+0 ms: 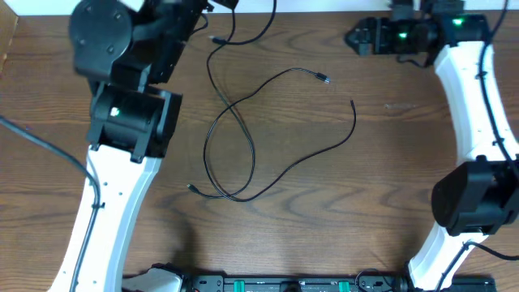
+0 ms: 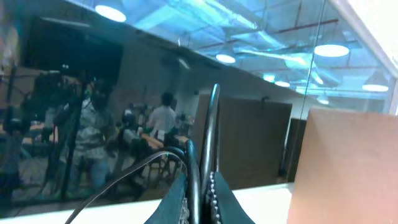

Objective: Untangle cables

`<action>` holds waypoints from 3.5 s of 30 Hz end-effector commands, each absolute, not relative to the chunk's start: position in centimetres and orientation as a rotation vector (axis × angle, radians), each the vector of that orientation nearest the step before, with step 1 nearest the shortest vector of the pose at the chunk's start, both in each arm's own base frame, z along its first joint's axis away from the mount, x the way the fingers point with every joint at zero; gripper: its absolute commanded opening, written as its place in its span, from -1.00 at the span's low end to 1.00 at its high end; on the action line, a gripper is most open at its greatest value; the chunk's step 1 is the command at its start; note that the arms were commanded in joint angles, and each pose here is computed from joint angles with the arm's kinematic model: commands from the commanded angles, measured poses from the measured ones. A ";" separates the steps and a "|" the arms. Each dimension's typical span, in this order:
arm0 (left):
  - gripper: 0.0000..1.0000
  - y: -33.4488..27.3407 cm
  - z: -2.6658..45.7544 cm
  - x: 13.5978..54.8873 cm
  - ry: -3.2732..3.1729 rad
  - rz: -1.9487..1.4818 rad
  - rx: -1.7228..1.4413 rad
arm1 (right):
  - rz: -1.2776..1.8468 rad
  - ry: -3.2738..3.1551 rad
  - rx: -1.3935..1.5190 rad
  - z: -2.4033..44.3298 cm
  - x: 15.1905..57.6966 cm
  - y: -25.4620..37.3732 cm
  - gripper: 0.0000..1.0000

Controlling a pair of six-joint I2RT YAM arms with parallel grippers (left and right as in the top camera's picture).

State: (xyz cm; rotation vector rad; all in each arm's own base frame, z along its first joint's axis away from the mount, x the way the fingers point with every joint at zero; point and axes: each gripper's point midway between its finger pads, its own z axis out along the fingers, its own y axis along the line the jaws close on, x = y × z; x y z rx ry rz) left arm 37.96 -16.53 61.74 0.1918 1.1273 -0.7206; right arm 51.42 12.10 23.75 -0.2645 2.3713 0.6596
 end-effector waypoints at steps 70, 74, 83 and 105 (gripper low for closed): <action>-0.85 -12.7 46.5 46.0 1.703 -0.787 0.107 | 0.656 2.017 -0.787 35.5 44.4 21.1 -0.98; -0.85 -13.8 42.1 48.5 1.825 -0.943 -0.006 | 0.844 1.926 -0.873 36.4 43.3 23.3 -0.98; -0.85 -17.2 37.3 48.7 1.982 -1.281 -0.017 | 1.071 1.964 -0.716 34.8 46.2 25.3 -0.95; -0.85 -20.1 37.3 47.1 1.993 -1.357 0.107 | 1.325 1.982 -0.610 32.1 47.9 31.7 -0.45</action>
